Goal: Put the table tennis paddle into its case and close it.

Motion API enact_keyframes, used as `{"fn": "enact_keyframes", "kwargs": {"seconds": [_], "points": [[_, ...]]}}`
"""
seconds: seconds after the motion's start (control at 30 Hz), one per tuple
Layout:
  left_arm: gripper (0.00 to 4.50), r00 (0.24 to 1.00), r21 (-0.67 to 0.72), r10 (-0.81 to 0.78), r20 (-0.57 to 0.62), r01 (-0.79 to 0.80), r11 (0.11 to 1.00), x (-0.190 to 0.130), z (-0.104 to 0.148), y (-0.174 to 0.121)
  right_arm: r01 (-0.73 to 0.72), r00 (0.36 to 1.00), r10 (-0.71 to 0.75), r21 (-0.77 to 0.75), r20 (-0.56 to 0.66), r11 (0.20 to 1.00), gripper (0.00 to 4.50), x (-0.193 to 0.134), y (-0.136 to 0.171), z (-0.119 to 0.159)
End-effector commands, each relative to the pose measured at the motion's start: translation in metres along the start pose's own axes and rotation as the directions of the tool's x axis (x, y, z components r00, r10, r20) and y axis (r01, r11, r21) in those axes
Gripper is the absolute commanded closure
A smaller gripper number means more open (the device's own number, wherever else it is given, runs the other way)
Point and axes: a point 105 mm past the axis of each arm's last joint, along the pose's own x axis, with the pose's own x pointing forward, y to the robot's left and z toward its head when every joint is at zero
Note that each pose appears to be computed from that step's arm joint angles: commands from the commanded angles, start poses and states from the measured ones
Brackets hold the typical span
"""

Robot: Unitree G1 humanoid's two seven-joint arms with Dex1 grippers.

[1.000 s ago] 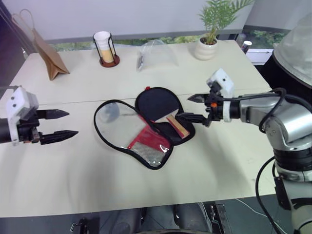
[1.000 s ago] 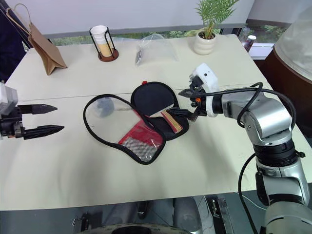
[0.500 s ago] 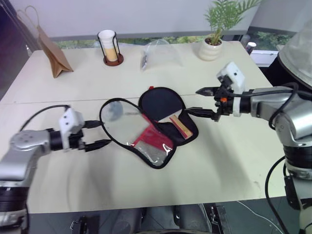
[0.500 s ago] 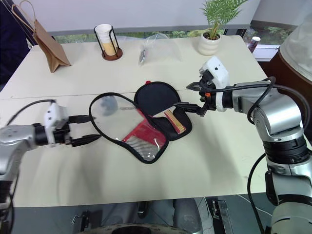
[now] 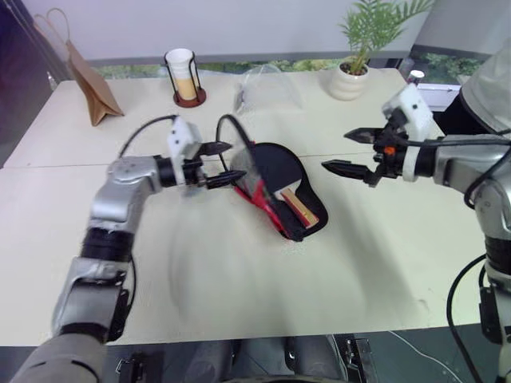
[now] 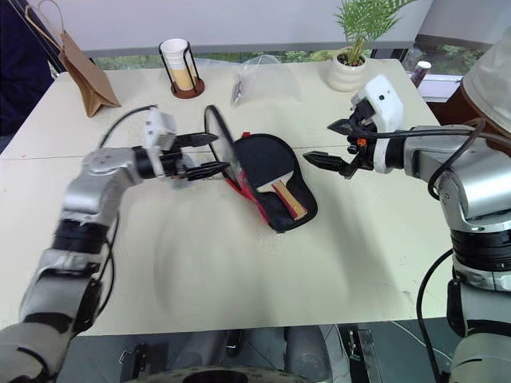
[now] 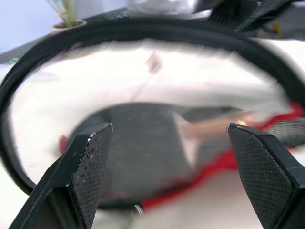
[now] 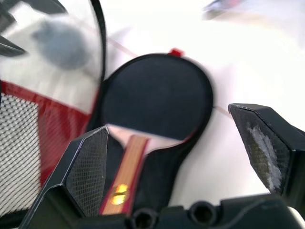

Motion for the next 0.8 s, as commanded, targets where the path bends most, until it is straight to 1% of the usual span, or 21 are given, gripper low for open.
{"fn": "enact_keyframes", "kwargs": {"seconds": [0.03, 0.1, 0.2, 0.27, 0.33, 0.4, 0.47, 0.53, 0.6, 0.63, 0.73, 0.8], "points": [[0.52, 0.999, 0.055, 0.010, -0.032, -0.008, 0.998, 0.031, -0.010, 0.005, 0.033, 0.999, -0.033, 0.037, 0.002, 0.999, 0.08, -0.008, -0.003, 0.001], [0.52, 0.997, 0.074, 0.029, -0.076, -0.023, 0.997, 0.052, -0.022, 0.006, 0.016, 1.000, -0.014, 0.096, -0.021, 0.995, 0.08, -0.004, -0.001, -0.007], [0.52, 0.990, 0.092, 0.047, -0.132, -0.035, 0.995, 0.073, -0.038, 0.002, -0.005, 0.999, 0.015, 0.192, -0.050, 0.981, 0.08, 0.004, -0.001, -0.019], [0.52, 0.988, 0.100, 0.049, -0.149, -0.034, 0.994, 0.080, -0.044, 0.000, -0.029, 0.997, 0.044, 0.233, -0.060, 0.972, 0.08, 0.009, 0.000, -0.024], [0.52, 0.989, 0.104, 0.041, -0.142, -0.026, 0.994, 0.084, -0.044, -0.002, -0.049, 0.994, 0.073, 0.266, -0.083, 0.963, 0.08, 0.017, 0.002, -0.033], [0.52, 0.995, 0.093, 0.026, -0.092, -0.017, 0.995, 0.082, -0.033, -0.001, -0.057, 0.987, 0.098, 0.294, -0.128, 0.954, 0.08, 0.031, 0.002, -0.048], [0.52, 0.998, 0.087, 0.015, -0.053, -0.011, 0.996, 0.079, -0.024, 0.000, -0.067, 0.981, 0.118, 0.302, -0.151, 0.951, 0.08, 0.039, 0.002, -0.056], [0.52, 1.000, 0.086, -0.010, 0.005, 0.009, 0.996, 0.070, -0.007, 0.001, -0.075, 0.977, 0.131, 0.306, -0.166, 0.949, 0.08, 0.048, 0.001, -0.064], [0.52, 0.996, 0.075, -0.049, 0.077, 0.043, 0.996, 0.051, 0.017, -0.001, -0.097, 0.971, 0.160, 0.324, -0.176, 0.941, 0.08, 0.057, 0.001, -0.071], [0.52, 0.994, 0.071, -0.064, 0.094, 0.058, 0.996, 0.043, 0.024, -0.004, -0.104, 0.969, 0.170, 0.329, -0.179, 0.939, 0.08, 0.060, 0.001, -0.073], [0.52, 0.988, 0.066, -0.099, 0.115, 0.092, 0.994, 0.015, 0.042, -0.017, -0.140, 0.960, 0.213, 0.345, -0.183, 0.928, 0.08, 0.068, 0.005, -0.078], [0.52, 0.989, 0.062, -0.100, 0.106, 0.094, 0.994, -0.003, 0.048, -0.025, -0.177, 0.951, 0.252, 0.352, -0.180, 0.919, 0.08, 0.072, 0.011, -0.081]]}}
